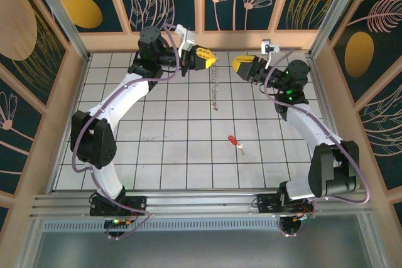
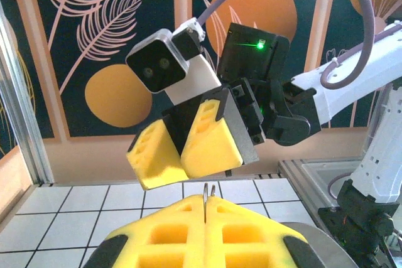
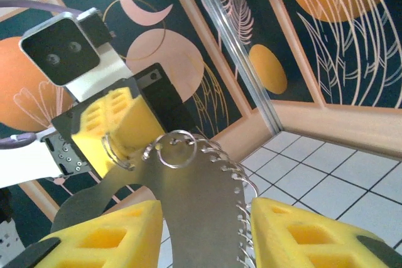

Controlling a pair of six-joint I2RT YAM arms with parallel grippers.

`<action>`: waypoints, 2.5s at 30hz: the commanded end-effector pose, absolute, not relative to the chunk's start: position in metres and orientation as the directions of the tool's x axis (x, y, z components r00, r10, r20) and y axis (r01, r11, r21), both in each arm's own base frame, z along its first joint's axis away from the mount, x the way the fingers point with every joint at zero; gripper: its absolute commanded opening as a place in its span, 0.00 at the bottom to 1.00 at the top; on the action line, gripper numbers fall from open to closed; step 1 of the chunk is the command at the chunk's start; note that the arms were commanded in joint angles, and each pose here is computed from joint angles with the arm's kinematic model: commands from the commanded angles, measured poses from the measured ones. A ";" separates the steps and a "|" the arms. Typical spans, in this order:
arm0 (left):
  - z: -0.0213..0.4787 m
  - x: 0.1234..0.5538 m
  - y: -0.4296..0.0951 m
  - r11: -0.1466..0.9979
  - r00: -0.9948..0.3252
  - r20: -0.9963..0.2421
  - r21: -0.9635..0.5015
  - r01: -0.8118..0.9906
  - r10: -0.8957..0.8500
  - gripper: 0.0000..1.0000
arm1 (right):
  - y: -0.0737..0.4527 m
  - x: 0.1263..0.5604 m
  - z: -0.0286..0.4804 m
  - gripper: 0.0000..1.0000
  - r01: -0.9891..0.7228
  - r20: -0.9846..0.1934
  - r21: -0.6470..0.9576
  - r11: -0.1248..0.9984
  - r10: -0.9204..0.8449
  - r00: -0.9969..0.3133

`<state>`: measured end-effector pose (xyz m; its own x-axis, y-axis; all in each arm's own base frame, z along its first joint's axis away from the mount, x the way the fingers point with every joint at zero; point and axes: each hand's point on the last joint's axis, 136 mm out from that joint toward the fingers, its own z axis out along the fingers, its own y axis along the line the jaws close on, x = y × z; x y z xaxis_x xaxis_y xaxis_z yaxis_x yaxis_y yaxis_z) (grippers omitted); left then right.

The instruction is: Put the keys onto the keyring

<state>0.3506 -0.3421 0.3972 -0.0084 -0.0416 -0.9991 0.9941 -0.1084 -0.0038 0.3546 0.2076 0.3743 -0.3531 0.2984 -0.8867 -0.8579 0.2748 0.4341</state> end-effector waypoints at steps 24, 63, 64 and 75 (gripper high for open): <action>0.427 0.349 -0.347 -0.186 -0.136 -0.990 -0.125 0.975 -0.048 0.00 | 0.225 0.336 0.434 0.38 -0.948 -0.896 0.307 0.086 0.362 -0.257; 0.435 0.330 -0.341 -0.208 -0.078 -0.995 -0.064 0.976 -0.056 0.00 | 0.248 0.330 0.435 0.32 -0.940 -0.867 0.342 -0.015 0.382 -0.321; 0.436 0.330 -0.341 -0.207 -0.075 -0.996 -0.061 0.976 -0.057 0.00 | 0.249 0.328 0.433 0.32 -0.941 -0.870 0.339 -0.021 0.373 -0.322; 0.437 0.331 -0.341 -0.201 -0.073 -0.995 -0.060 0.978 -0.061 0.00 | 0.250 0.322 0.422 0.31 -0.938 -0.880 0.348 -0.008 0.341 -0.330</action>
